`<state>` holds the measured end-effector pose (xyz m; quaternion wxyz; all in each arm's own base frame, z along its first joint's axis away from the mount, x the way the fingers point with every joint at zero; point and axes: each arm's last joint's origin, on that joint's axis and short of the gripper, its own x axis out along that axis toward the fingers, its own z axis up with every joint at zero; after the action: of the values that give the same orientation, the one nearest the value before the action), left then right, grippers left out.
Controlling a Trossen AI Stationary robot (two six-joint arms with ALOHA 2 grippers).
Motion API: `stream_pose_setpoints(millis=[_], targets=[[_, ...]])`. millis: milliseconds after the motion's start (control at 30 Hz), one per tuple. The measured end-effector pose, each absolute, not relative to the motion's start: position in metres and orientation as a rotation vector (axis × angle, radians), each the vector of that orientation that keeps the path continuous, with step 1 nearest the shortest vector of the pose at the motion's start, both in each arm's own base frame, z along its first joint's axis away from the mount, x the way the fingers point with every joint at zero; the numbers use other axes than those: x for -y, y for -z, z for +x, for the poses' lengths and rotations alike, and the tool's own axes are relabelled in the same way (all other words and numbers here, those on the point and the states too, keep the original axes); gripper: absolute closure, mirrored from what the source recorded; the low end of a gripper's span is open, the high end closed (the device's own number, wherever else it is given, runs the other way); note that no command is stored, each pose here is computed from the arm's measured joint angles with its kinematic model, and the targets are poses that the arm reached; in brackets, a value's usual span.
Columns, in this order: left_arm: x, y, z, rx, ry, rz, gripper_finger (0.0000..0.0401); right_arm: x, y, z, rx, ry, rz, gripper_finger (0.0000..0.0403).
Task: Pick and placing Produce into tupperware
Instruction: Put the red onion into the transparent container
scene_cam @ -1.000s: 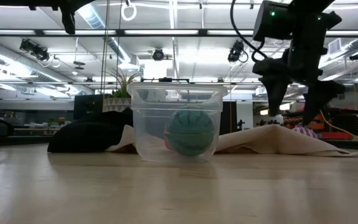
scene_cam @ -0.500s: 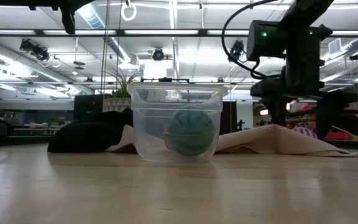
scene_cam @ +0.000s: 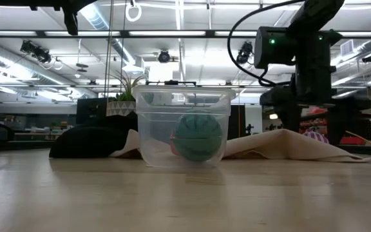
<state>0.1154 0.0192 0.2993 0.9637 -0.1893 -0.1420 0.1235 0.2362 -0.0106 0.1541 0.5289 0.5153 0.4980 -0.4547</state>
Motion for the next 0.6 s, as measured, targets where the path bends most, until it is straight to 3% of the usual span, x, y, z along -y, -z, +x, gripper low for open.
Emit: stream_pose_setpoints(millis=[433, 600], targets=[[-0.0191, -0.2999, 0.1153, 0.293, -0.249, -0.382, 0.0384, 0.0106, -0.1522, 0.2385, -1.187, 1.076, 1.233, 0.0153], [-0.0192, -0.2999, 0.1153, 0.294, -0.249, -0.382, 0.0377, 0.0105, -0.1588, 0.2371, -1.163, 1.052, 1.246, 0.0161]])
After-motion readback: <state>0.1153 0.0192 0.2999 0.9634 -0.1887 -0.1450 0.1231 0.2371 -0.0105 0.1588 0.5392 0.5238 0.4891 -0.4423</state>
